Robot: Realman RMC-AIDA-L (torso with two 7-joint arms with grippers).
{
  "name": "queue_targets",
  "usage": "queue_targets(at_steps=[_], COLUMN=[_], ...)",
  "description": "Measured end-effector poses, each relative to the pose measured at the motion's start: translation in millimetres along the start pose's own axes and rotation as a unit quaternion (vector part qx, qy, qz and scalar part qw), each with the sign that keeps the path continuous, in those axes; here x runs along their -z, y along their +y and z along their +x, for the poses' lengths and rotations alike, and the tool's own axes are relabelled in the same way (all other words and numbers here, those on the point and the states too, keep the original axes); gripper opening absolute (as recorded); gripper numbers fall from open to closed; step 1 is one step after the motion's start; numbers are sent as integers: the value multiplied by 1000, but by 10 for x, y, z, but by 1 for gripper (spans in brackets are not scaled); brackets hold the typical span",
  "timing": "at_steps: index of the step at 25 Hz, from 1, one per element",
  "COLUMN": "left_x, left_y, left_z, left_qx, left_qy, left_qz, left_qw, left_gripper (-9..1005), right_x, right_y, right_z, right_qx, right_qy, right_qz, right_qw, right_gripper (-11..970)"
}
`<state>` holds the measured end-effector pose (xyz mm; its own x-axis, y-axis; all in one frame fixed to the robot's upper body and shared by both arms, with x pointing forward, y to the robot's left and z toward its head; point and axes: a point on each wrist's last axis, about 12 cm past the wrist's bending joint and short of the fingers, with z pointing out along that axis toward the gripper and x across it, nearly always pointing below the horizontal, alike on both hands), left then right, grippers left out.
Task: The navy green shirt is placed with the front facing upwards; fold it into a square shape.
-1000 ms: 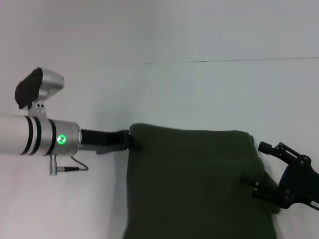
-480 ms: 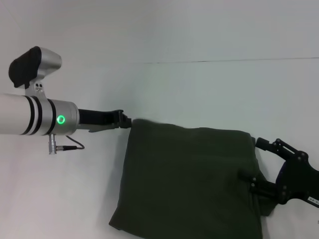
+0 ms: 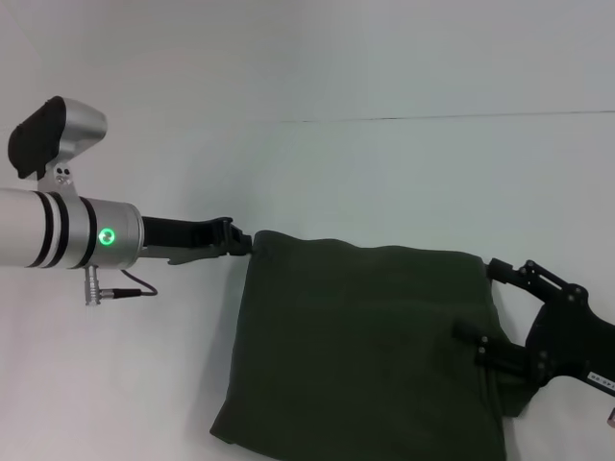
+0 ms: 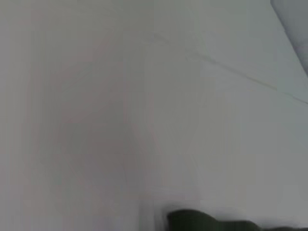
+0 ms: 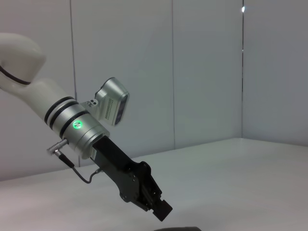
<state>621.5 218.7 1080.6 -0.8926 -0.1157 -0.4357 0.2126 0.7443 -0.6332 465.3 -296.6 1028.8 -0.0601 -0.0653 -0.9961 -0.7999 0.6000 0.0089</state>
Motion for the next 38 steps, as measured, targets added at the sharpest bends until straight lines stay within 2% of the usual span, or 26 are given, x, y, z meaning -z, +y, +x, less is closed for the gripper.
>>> queue_targets(at_steps=[7,10,12,13,15,16,19,20,21,24,27,31,35,38], left_x=[34,98,178,209,341,398,556,556,653,713,732,726,720,715], left_y=[-3,15,14,19,27,34,59,59,78,105,133,137,123,126], left_z=[2,14,35,46,96,116,173,173,217,254,302,341,358,372], left_qx=[17,34,30,27,-1,-13,-30,-30,-34,-35,-35,-35,-38,-42], left_qy=[-8,-24,-40,-45,-65,-72,-65,-65,-40,-13,6,13,14,14], left_qz=[17,44,83,96,142,156,181,181,194,193,185,188,194,195], left_qw=[1000,998,995,994,988,985,981,981,980,981,982,982,980,980], left_gripper=[68,205,297,376,534,570,676,712,747,791,835,893,889,887], right_x=[-6,-1,10,20,66,95,251,300,358,460,460,410,381,325], right_y=[-4,-3,-26,-46,-107,-138,-268,-309,-360,-461,-501,-550,-615,-651], right_z=[-4,-3,-17,-29,-68,-90,-176,-200,-228,-290,-312,-270,-221,-184], right_qx=[-1,-15,-51,-74,-129,-154,-257,-295,-331,-418,-468,-525,-557,-570], right_qy=[-1,-1,-1,0,3,4,14,18,23,44,69,106,126,131], right_qz=[0,0,3,4,8,11,20,22,24,21,16,37,69,90], right_qw=[1000,1000,999,997,992,988,966,955,943,907,881,844,818,806], right_gripper=[914,914,914,914,914,914,914,914,914,914,914,914,914,914])
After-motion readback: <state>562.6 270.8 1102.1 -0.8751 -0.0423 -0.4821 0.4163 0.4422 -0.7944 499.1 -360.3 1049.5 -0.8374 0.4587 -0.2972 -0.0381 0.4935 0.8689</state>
